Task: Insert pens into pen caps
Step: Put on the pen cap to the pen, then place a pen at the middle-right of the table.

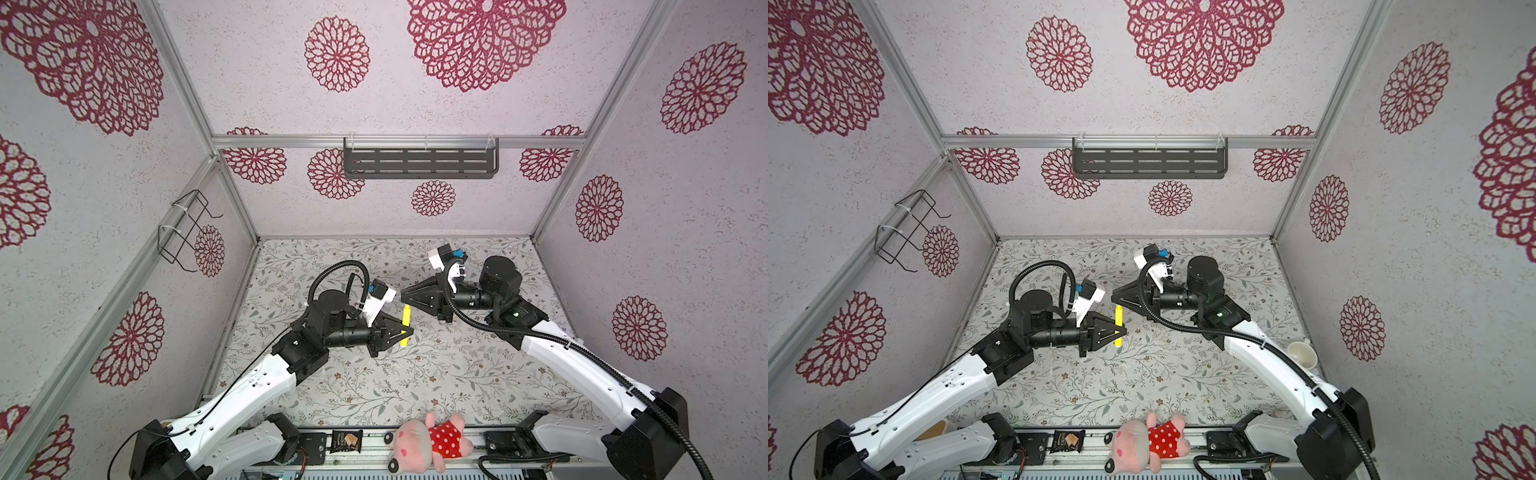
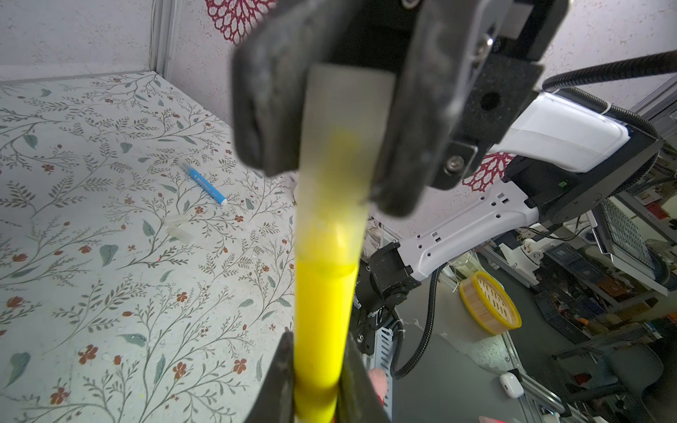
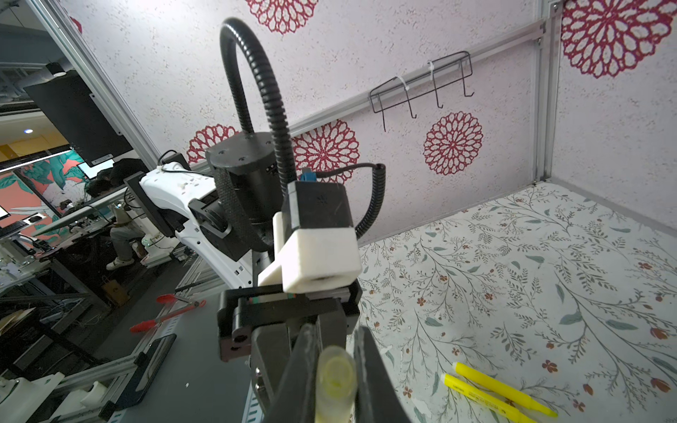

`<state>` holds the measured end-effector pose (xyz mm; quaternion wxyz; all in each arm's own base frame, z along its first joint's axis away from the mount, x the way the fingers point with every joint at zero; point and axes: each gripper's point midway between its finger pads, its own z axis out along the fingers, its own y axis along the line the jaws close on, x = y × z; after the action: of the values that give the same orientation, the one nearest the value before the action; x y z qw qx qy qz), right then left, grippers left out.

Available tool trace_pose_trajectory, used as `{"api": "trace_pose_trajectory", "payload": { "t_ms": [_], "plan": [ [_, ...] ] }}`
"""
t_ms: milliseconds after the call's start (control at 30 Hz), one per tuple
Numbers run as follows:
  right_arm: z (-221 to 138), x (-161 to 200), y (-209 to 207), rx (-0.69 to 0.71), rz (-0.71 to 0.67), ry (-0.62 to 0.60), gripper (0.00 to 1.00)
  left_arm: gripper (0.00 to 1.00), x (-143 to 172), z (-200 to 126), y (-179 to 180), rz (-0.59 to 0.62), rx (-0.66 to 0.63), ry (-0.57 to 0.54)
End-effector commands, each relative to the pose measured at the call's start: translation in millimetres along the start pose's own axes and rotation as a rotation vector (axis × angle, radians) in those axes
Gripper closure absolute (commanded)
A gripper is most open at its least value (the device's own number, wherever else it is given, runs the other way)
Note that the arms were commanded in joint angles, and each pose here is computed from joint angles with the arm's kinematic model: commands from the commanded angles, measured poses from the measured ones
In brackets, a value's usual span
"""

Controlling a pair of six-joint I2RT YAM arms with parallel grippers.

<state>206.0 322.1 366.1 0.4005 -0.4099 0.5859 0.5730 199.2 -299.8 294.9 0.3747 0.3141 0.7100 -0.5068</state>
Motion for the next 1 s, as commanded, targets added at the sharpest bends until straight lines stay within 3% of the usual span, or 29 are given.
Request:
{"api": "trace_pose_trajectory", "payload": {
  "t_ms": [0,167,333,400,433,567,767,967],
  "plan": [
    [8.6,91.4,13.9,-0.106,0.212,0.236,1.0,1.0,-115.3,-48.0,-44.1,0.217,0.04,-0.414],
    [7.4,90.2,14.0,-0.089,0.202,0.235,1.0,1.0,-115.5,-49.3,-41.0,0.207,0.033,-0.415],
    [2.0,61.9,-4.9,0.023,0.162,0.193,1.0,0.97,-99.4,-40.2,-20.7,0.152,-0.025,-0.357],
    [-1.6,50.6,-11.6,0.047,0.154,0.177,1.0,0.7,-90.3,-37.2,-15.7,0.132,-0.035,-0.329],
    [-3.6,44.3,-15.5,0.061,0.153,0.162,1.0,0.6,-85.1,-35.7,-12.4,0.115,-0.042,-0.314],
    [-17.8,22.8,-38.9,0.156,0.159,0.103,1.0,0.44,-64.9,-32.9,4.0,0.066,-0.103,-0.263],
    [-57.3,2.7,-86.1,0.387,0.188,0.052,1.0,0.41,-41.2,-36.6,23.5,0.031,-0.198,-0.223],
    [-98.5,11.2,-138.9,0.716,0.199,0.172,1.0,0.41,-32.7,-41.3,43.5,0.023,-0.306,-0.212]
  ]
}}
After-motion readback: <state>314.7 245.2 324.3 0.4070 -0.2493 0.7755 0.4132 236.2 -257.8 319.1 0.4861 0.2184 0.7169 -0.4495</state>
